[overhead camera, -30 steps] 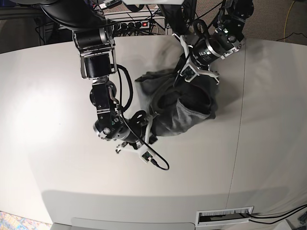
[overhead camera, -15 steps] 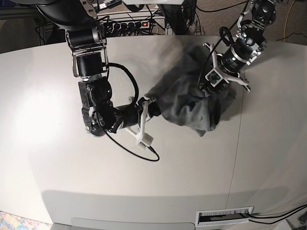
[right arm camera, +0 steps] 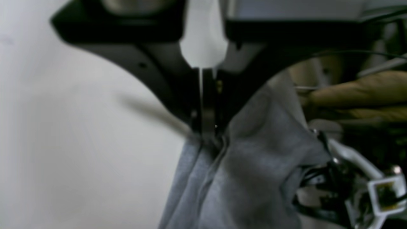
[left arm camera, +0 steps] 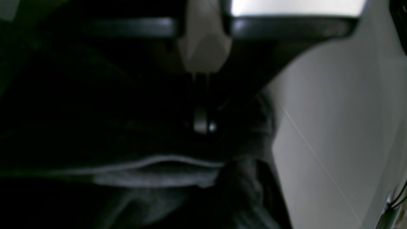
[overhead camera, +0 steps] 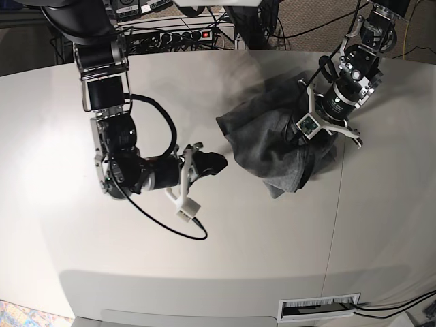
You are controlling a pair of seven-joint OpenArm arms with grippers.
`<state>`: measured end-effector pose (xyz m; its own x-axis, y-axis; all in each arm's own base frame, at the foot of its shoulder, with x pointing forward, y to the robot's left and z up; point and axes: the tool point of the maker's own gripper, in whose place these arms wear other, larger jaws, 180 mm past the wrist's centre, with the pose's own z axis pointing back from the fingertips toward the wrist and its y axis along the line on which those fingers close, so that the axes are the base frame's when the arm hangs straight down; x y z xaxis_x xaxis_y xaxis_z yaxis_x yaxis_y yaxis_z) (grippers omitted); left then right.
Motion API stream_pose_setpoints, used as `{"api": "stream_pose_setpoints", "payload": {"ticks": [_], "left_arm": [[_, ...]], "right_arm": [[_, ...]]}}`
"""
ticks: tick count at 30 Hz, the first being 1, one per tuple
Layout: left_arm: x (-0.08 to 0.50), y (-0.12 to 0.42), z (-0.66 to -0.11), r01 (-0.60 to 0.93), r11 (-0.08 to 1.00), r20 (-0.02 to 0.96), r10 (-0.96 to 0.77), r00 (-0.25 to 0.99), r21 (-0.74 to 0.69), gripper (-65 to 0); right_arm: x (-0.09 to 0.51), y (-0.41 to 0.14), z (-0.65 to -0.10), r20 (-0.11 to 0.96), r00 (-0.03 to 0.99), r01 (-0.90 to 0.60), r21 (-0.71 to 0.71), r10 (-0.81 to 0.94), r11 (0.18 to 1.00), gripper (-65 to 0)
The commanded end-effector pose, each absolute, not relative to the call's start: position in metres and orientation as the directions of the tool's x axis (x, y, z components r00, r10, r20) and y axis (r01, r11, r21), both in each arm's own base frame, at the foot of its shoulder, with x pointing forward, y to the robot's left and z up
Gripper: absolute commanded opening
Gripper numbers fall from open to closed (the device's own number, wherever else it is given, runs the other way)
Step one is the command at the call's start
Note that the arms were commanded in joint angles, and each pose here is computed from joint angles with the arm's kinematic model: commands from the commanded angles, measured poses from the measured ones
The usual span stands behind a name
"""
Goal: Fold the T-shirt properly
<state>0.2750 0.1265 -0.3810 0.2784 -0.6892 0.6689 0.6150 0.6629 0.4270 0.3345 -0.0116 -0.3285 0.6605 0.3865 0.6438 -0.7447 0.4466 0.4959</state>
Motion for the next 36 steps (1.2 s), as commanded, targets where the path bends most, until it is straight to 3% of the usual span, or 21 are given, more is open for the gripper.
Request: {"api": "stream_pose_setpoints", "payload": {"ticks": [1, 6, 11, 15, 21, 29, 32, 36], "left_arm": [[0.283, 0.125, -0.368, 0.600, 0.664, 0.693, -0.681, 0.238, 0.446, -65.0], [0.281, 0.120, -0.367, 0.605, 0.687, 0.722, -0.644, 0.252, 0.402, -65.0], [0.281, 0.120, -0.368, 0.606, 0.687, 0.722, -0.644, 0.253, 0.400, -65.0], [0.280, 0.120, -0.368, 0.606, 0.687, 0.721, -0.645, 0.254, 0.400, -65.0], [0.280, 0.118, -0.368, 0.607, 0.699, 0.735, -0.625, 0.263, 0.378, -65.0], [0.280, 0.118, -0.368, 0.607, 0.699, 0.735, -0.625, 0.263, 0.378, -65.0], [0.279, 0.118, -0.369, 0.608, 0.699, 0.734, -0.626, 0.265, 0.377, -65.0], [0.277, 0.118, -0.370, 0.609, 0.699, 0.732, -0.626, 0.267, 0.375, -65.0]], "right_arm": [[0.348, -0.011, -0.299, 0.713, 0.598, -0.788, 0.441, 0.365, 0.429, -64.3], [0.348, 0.002, -0.272, 0.777, 0.508, -0.844, 0.365, 0.372, 0.392, -62.5], [0.342, 0.038, -0.257, 0.810, 0.493, -0.860, 0.400, 0.316, 0.316, -41.9], [0.331, 0.061, -0.247, 0.824, 0.481, -0.874, 0.422, 0.299, 0.241, -41.3], [0.298, 0.092, -0.267, 0.789, 0.429, -0.901, 0.412, 0.439, 0.140, -41.3], [0.292, 0.097, -0.316, 0.671, 0.301, -0.953, 0.238, 0.677, 0.188, -41.4], [0.299, 0.096, -0.322, 0.646, 0.282, -0.960, 0.186, 0.710, 0.211, -44.5], [0.322, 0.095, -0.318, 0.670, 0.247, -0.961, 0.078, 0.700, 0.264, -64.8]]}}
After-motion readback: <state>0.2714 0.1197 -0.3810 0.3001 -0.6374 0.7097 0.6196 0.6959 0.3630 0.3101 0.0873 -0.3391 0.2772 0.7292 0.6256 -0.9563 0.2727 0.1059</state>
